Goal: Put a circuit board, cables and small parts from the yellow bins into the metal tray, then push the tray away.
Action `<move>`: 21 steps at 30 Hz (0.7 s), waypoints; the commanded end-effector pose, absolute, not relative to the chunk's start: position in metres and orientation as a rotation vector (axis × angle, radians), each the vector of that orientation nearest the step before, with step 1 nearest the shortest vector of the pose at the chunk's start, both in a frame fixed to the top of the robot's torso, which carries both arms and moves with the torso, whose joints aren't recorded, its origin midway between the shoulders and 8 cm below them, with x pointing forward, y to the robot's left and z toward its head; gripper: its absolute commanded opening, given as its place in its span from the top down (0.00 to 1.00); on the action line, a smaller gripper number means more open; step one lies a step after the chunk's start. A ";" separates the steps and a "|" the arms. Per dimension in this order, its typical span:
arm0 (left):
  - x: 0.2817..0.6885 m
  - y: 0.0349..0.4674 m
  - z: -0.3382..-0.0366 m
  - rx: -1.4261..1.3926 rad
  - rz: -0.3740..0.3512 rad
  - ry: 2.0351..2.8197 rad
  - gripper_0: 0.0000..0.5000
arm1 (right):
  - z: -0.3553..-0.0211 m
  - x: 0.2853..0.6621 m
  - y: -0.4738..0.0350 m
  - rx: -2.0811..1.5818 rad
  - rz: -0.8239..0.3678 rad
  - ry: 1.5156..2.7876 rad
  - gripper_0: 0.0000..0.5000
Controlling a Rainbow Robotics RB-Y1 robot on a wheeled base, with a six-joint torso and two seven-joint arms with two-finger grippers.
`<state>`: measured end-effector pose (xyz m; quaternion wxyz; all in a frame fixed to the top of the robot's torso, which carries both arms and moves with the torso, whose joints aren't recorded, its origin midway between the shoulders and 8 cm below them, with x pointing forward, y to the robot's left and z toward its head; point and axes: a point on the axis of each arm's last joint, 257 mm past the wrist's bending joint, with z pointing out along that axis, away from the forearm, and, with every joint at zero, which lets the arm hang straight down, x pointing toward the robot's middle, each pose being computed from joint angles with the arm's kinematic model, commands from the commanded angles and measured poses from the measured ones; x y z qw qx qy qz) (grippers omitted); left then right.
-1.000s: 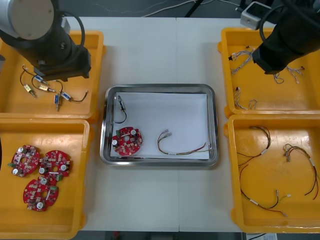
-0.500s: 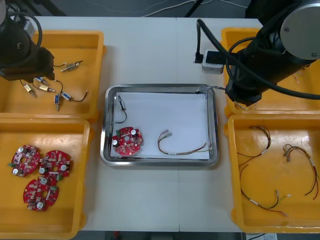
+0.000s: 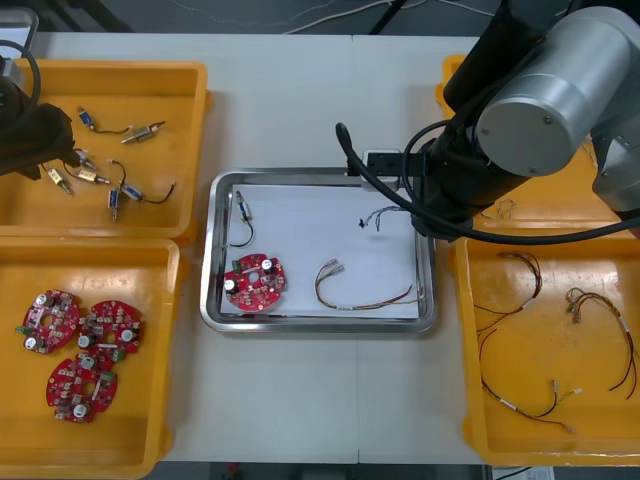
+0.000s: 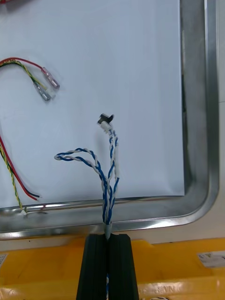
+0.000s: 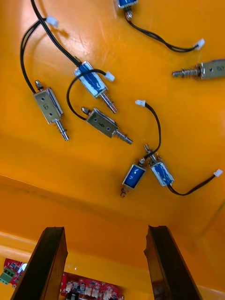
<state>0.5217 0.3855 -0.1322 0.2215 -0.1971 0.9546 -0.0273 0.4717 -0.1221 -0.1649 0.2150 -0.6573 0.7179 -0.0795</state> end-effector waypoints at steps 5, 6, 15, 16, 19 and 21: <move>0.530 0.435 -0.111 -0.736 -0.006 2.481 0.00 | -0.171 0.489 -0.078 -1.853 -0.227 1.951 1.00; 0.531 0.437 -0.111 -0.747 -0.006 2.472 0.00 | -0.174 0.491 -0.074 -1.848 -0.212 1.957 1.00; 0.543 0.454 -0.115 -0.856 -0.067 2.400 0.00 | -0.187 0.499 -0.041 -1.835 -0.170 1.982 1.00; 0.546 0.457 -0.115 -0.869 -0.077 2.383 0.00 | -0.190 0.501 -0.037 -1.828 -0.167 1.985 1.00; 0.551 0.464 -0.116 -0.897 -0.089 2.352 0.00 | -0.198 0.505 -0.032 -1.811 -0.148 1.993 1.00; 0.553 0.469 -0.118 -0.919 -0.081 2.337 0.00 | -0.203 0.507 -0.031 -1.809 -0.151 1.994 1.00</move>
